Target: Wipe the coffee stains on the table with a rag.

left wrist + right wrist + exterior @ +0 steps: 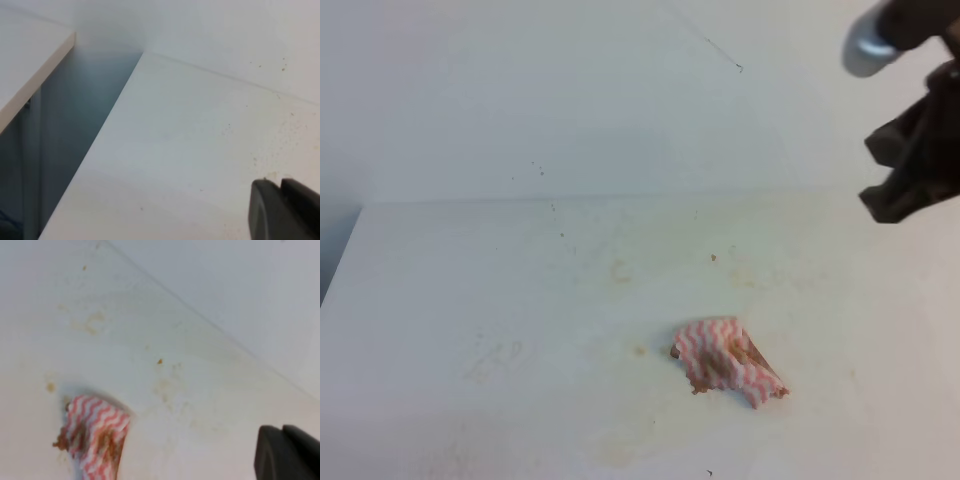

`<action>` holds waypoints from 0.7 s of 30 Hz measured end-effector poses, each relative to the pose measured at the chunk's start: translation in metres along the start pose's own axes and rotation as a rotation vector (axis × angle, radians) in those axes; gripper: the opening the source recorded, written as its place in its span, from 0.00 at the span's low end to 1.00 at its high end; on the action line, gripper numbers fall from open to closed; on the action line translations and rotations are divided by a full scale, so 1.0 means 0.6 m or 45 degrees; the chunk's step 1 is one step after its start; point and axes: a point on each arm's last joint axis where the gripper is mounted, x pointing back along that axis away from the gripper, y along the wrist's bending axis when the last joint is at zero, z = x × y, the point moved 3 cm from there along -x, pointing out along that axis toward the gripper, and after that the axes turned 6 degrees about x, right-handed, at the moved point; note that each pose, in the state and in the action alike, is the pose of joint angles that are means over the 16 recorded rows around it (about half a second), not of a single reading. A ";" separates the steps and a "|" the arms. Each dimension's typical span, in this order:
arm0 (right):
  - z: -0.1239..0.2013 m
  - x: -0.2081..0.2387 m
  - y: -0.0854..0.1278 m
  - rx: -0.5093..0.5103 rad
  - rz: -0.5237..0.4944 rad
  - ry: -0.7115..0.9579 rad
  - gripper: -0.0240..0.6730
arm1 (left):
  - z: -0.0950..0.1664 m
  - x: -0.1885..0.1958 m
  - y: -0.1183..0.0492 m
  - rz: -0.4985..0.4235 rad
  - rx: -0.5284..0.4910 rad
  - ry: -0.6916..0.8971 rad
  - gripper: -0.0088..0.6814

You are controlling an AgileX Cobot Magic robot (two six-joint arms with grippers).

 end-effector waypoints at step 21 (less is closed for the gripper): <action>0.240 0.088 0.072 -0.239 0.065 -0.239 0.03 | 0.000 0.000 0.000 0.000 0.000 0.000 0.01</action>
